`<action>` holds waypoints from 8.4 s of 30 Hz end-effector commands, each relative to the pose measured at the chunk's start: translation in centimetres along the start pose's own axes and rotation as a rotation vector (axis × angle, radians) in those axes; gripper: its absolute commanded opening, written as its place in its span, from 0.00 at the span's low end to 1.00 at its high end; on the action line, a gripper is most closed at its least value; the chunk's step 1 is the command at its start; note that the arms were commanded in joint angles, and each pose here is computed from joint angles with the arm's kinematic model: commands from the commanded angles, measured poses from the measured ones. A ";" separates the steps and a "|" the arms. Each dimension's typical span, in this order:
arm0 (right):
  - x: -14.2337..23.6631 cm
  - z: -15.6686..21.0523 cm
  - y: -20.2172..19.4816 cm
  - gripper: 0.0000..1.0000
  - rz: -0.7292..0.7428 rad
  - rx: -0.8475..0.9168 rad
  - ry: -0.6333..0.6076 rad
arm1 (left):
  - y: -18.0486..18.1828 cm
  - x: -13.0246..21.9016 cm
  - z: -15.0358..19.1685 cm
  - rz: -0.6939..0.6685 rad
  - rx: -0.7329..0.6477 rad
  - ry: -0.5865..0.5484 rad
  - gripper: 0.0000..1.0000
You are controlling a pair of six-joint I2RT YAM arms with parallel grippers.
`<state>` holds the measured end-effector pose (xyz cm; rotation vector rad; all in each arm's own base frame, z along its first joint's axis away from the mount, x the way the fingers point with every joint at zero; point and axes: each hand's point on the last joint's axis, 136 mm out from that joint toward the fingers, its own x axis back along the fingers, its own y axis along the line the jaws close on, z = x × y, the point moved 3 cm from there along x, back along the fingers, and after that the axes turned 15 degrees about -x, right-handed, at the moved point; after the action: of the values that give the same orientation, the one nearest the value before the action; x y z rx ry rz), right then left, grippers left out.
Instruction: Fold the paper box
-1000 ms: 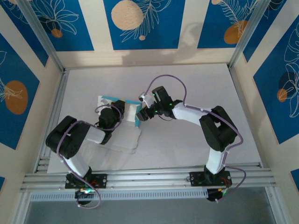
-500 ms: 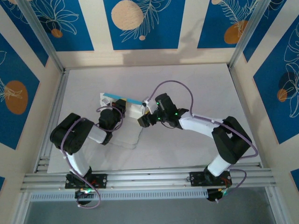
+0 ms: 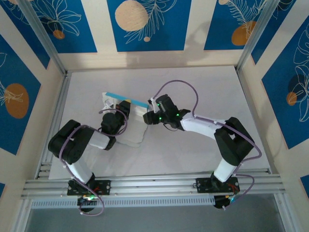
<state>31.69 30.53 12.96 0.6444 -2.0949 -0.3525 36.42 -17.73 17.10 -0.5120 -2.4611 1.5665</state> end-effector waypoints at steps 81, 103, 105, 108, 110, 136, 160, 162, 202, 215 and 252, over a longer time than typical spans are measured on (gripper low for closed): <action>4.6 -7.4 -4.0 0.43 -0.262 -0.115 -0.030 | 3.0 1.8 1.5 -0.324 -0.061 0.009 0.07; -2.7 -5.2 -5.3 0.30 0.092 0.069 0.139 | 1.7 0.8 0.7 -0.373 -0.046 0.023 0.05; -2.6 -5.1 -4.7 0.24 0.071 0.046 0.147 | 1.8 0.8 0.7 -0.374 -0.045 0.021 0.04; -2.4 -4.6 -3.9 0.14 0.042 -0.005 0.168 | 2.3 0.9 1.0 -0.380 -0.037 0.026 0.03; -2.4 -4.1 -3.6 0.10 0.038 -0.033 0.184 | 2.6 1.0 1.1 -0.381 -0.031 0.027 0.02; 0.5 -6.8 -4.1 0.41 -0.063 -0.013 0.056 | 2.9 1.0 0.5 -0.472 -0.016 0.036 0.01; -3.8 -6.9 -4.8 0.24 -0.043 0.121 0.185 | 3.2 0.1 0.4 -0.490 0.015 0.061 0.00; -3.8 -6.7 -4.6 0.27 -0.039 0.158 0.189 | 3.2 0.2 0.4 -0.492 0.009 0.063 0.00; -4.3 -8.2 -5.0 0.23 -0.078 0.418 0.173 | 4.4 1.0 0.1 -0.513 0.020 0.066 0.00; -2.7 -9.1 -3.2 0.00 -0.046 0.126 0.266 | 4.3 0.8 0.2 -0.507 0.011 0.077 0.00; 0.3 -6.9 -1.3 0.03 0.127 -0.534 0.163 | 3.3 2.0 0.5 -0.414 -0.030 0.073 0.00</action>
<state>37.61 28.85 12.82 0.1560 -1.7100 -0.6871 35.76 -16.85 15.31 -0.1098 -2.3335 1.3988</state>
